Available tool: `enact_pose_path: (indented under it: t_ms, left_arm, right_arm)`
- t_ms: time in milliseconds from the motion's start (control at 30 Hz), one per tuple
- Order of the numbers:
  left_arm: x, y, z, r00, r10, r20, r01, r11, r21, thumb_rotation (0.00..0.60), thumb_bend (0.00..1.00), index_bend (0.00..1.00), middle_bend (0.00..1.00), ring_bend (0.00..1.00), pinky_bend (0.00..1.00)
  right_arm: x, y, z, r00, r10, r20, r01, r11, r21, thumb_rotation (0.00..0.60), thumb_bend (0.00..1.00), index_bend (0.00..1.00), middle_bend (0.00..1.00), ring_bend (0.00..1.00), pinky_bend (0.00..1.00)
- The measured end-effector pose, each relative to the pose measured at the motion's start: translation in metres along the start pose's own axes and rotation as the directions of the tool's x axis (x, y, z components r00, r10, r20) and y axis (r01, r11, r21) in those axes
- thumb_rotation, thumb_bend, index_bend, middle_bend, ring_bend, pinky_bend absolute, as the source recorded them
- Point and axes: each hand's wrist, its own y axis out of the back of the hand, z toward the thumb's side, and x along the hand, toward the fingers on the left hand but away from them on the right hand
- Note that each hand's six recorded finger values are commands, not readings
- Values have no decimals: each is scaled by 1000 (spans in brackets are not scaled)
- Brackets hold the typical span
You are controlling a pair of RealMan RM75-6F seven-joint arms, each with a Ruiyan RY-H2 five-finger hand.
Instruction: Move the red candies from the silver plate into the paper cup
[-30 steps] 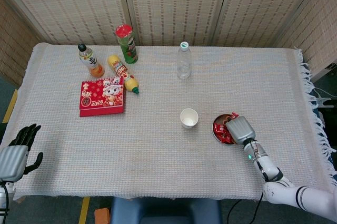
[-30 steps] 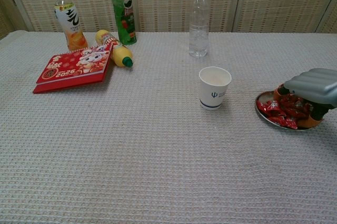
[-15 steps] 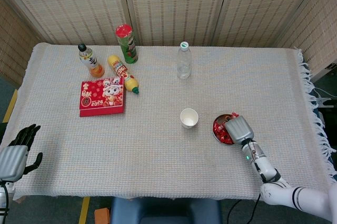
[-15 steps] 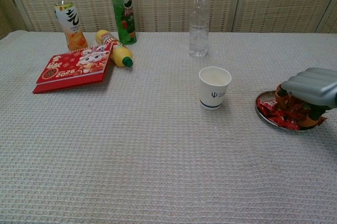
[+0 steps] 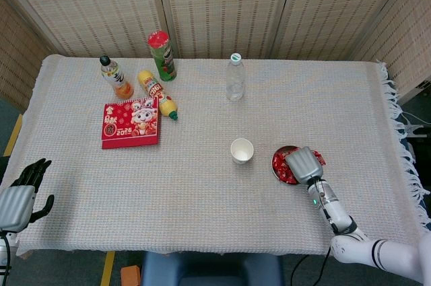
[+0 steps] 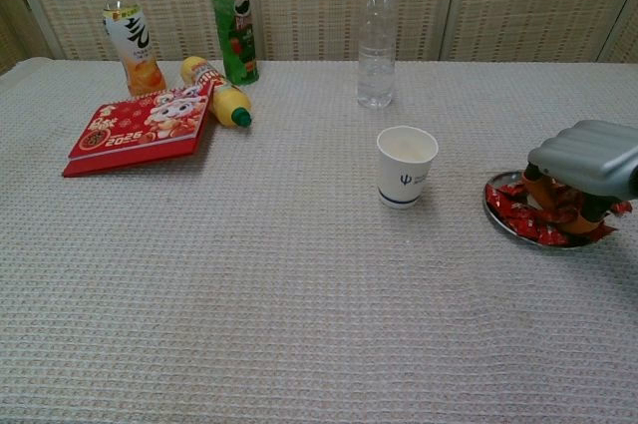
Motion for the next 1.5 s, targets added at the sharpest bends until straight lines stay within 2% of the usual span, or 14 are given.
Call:
enact_pose_path:
  t_ms: [167, 500, 800, 1067, 1333, 1500]
  left_arm:
    - [-1, 1, 0, 1000, 3, 0, -3, 1000, -2, 600, 446, 0, 0, 62, 323]
    - [-1, 2, -1, 1000, 7, -3, -7, 1000, -3, 600, 447, 0, 0, 62, 324]
    - [-1, 2, -1, 1000, 9, -4, -9, 1000, -1, 600, 447, 0, 0, 62, 324]
    - [-1, 2, 0, 1000, 10, -2, -10, 1000, 3, 600, 449, 0, 0, 64, 324]
    - [0, 1, 0, 1000, 9, -3, -9, 1000, 8, 600, 450, 0, 0, 65, 324]
    - [1, 0, 2, 1000, 6, 0, -6, 1000, 9, 600, 449, 0, 0, 68, 324]
  right_arm:
    - [0, -3, 3, 1000, 8, -4, -8, 1000, 12, 600, 274, 591, 542, 777, 1000]
    - [-4, -5, 4, 1000, 14, 1, -14, 1000, -2, 600, 365, 706, 612, 777, 1000]
    - [-4, 2, -3, 1000, -5, 14, 5, 999, -36, 600, 378, 743, 640, 778, 1000]
    - [1, 18, -15, 999, -41, 26, 43, 996, -74, 600, 377, 748, 642, 778, 1000]
    - [8, 51, -24, 993, -108, 35, 112, 985, -130, 600, 378, 748, 641, 778, 1000]
    - [11, 76, -21, 989, -145, 16, 146, 975, -168, 600, 378, 748, 642, 777, 1000]
